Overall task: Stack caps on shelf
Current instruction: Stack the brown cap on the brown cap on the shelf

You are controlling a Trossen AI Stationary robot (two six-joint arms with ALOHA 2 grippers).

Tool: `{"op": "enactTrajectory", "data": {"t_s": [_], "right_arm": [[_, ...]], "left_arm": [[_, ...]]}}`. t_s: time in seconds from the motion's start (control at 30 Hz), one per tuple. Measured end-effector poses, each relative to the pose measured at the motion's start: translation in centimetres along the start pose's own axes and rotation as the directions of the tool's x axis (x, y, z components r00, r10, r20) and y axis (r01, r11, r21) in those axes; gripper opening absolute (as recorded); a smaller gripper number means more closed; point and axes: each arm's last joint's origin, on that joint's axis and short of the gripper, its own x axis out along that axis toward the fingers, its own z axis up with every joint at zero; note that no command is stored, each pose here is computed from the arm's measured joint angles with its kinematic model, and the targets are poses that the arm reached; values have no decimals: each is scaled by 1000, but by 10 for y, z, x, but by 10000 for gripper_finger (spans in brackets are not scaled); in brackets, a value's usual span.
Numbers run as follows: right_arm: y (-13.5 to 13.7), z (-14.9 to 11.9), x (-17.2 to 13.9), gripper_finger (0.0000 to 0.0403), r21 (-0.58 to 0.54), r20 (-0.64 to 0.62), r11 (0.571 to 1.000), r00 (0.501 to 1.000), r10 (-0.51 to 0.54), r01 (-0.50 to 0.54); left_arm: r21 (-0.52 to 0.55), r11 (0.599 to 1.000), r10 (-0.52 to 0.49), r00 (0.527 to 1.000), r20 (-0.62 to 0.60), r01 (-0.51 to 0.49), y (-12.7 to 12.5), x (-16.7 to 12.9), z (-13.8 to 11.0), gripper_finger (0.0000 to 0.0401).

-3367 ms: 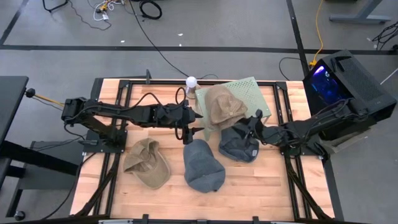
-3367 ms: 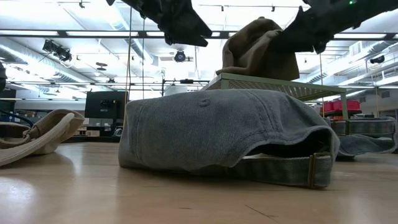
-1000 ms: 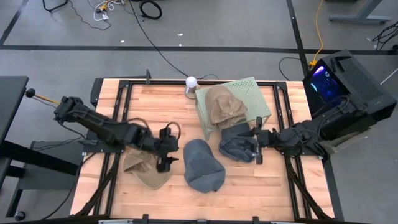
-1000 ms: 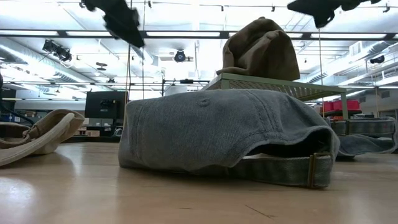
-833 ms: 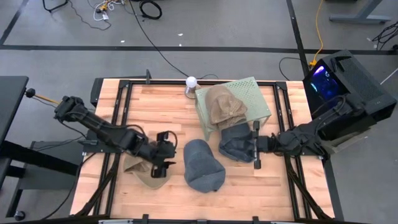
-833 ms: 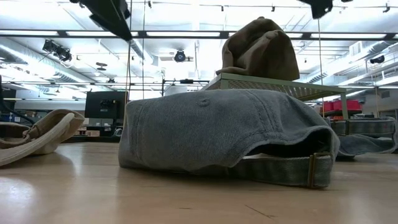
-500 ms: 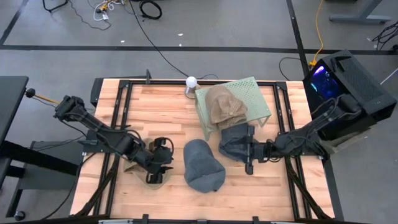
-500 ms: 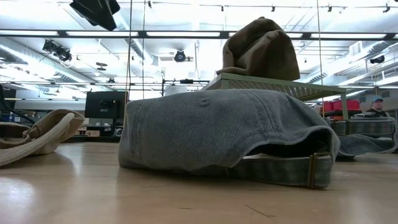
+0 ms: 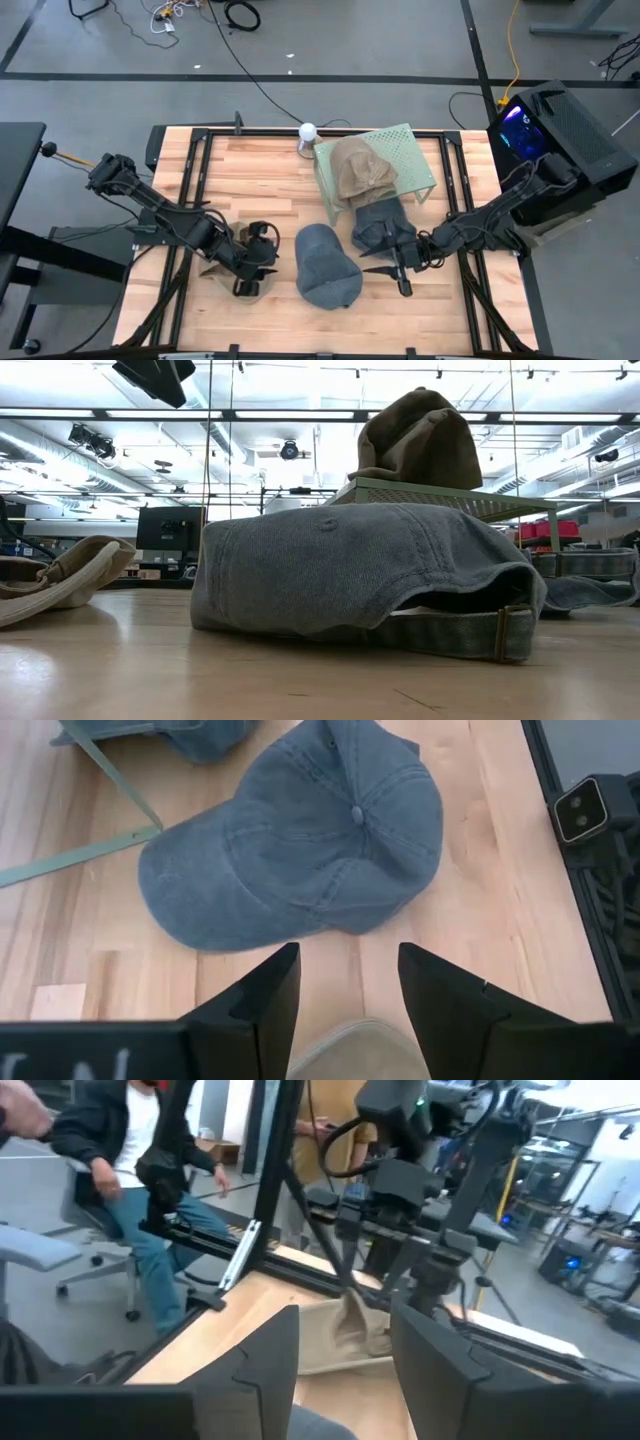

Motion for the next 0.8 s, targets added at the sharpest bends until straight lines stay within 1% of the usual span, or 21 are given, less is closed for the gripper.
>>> {"op": "enactTrajectory", "data": {"t_s": [0.17, 0.3, 0.4, 0.6, 0.8], "right_arm": [[1, -3, 2, 160, -4, -12, 1000, 1000, 2, -2], [1, -3, 2, 160, -5, -16, 1000, 1000, -6, 6], [1, -3, 2, 160, -4, -15, 1000, 1000, -6, 6], [1, -3, 2, 160, -3, -16, 1000, 1000, -7, 7], [1, -4, 2, 160, 88, -29, 996, 1000, -1, 4]], "left_arm": [[-2, 1000, -31, 999, -25, 31, -1, 0, -1, 177], [-66, 996, -61, 997, -37, 58, -1, 0, -2, 177], [-105, 993, -64, 997, -38, 59, -2, 0, -2, 177], [-118, 992, -56, 998, -33, 52, -5, -1, -3, 177], [-103, 995, -16, 1000, -24, 14, -10, 1, -5, 177]]}}
